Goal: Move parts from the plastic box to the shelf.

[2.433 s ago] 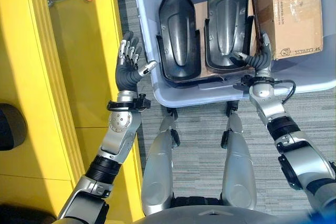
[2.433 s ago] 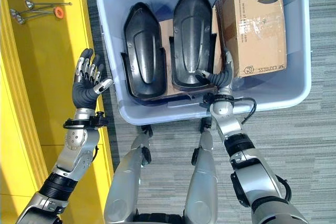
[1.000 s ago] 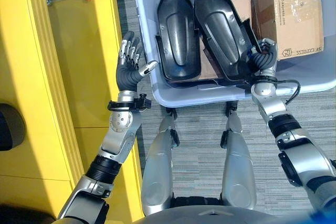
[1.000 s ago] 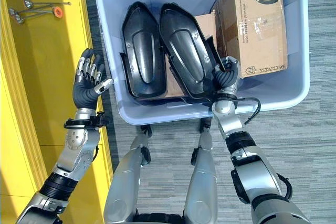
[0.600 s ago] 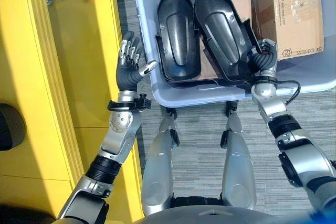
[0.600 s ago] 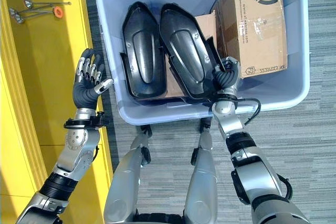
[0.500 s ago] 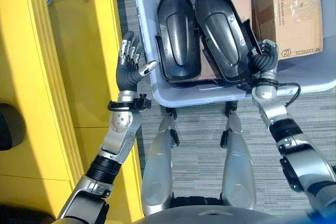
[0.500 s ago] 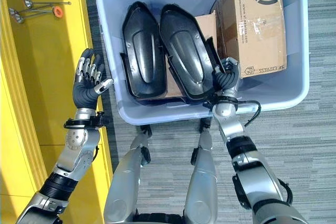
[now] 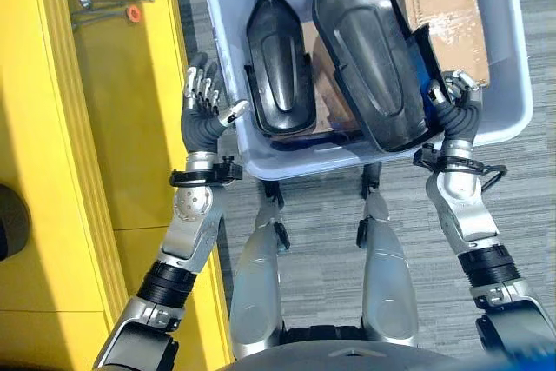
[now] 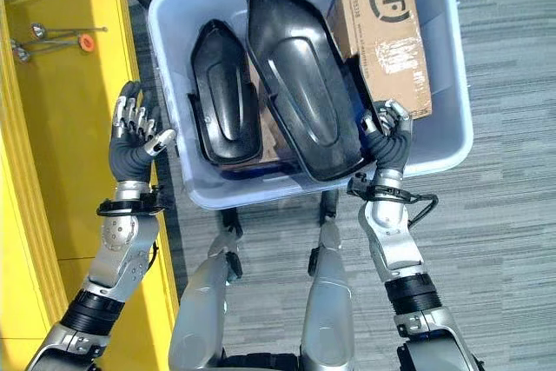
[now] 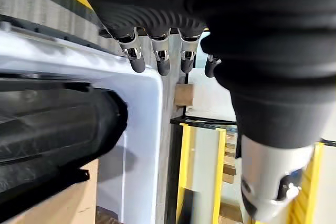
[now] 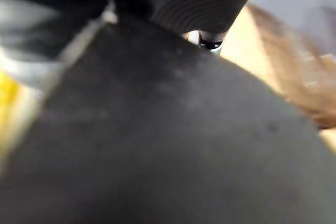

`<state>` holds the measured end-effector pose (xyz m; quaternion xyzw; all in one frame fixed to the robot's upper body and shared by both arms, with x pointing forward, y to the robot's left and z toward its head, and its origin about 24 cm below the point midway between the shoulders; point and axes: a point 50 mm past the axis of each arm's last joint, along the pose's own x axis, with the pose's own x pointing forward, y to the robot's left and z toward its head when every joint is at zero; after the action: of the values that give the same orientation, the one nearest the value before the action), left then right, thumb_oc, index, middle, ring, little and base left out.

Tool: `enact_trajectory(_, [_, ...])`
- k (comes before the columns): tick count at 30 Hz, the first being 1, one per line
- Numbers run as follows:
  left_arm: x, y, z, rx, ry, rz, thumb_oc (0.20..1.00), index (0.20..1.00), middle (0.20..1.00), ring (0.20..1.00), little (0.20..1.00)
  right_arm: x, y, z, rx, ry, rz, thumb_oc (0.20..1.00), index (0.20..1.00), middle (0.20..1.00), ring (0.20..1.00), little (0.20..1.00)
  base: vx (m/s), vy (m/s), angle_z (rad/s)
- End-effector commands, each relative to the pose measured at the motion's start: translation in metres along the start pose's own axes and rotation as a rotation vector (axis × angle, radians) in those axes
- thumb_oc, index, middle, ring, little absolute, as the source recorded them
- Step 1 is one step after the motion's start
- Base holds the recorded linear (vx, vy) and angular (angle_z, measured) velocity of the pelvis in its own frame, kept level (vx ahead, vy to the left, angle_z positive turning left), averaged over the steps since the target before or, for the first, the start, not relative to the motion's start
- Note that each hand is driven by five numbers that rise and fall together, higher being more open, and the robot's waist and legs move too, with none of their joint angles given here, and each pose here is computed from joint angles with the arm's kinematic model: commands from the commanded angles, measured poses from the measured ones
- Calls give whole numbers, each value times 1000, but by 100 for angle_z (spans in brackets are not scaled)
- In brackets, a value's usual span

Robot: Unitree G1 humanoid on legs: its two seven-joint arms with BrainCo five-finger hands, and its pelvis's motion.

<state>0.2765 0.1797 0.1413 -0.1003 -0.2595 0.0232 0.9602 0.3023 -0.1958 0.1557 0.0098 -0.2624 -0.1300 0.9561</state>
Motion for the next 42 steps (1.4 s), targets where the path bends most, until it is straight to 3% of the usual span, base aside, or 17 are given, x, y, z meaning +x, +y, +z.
enact_trajectory(1, [-7,11,18,32,-63,-34,1000,1000,1000,1000,1000,2,-4,34,160,-186,-7,200,200,200,200,200,41,-3,0])
enact_trajectory(8, [-19,23,12,47,-3,-31,1000,1000,1000,1000,1000,-15,-6,37,245,-166,60,200,200,200,200,200,42,-17,0])
enact_trajectory(24, [-50,44,-16,53,183,13,1000,1000,1000,1000,1000,-62,-7,2,426,145,240,200,200,200,200,200,38,-14,4])
enact_trajectory(36, [-79,62,-25,33,286,112,1000,1000,1000,1000,1000,-52,9,7,445,162,421,200,200,200,200,200,-66,-147,2])
enact_trajectory(42, [-63,47,-32,18,278,20,1000,1000,1000,1000,1000,-55,-17,3,364,166,340,200,200,200,200,200,-224,-147,188])
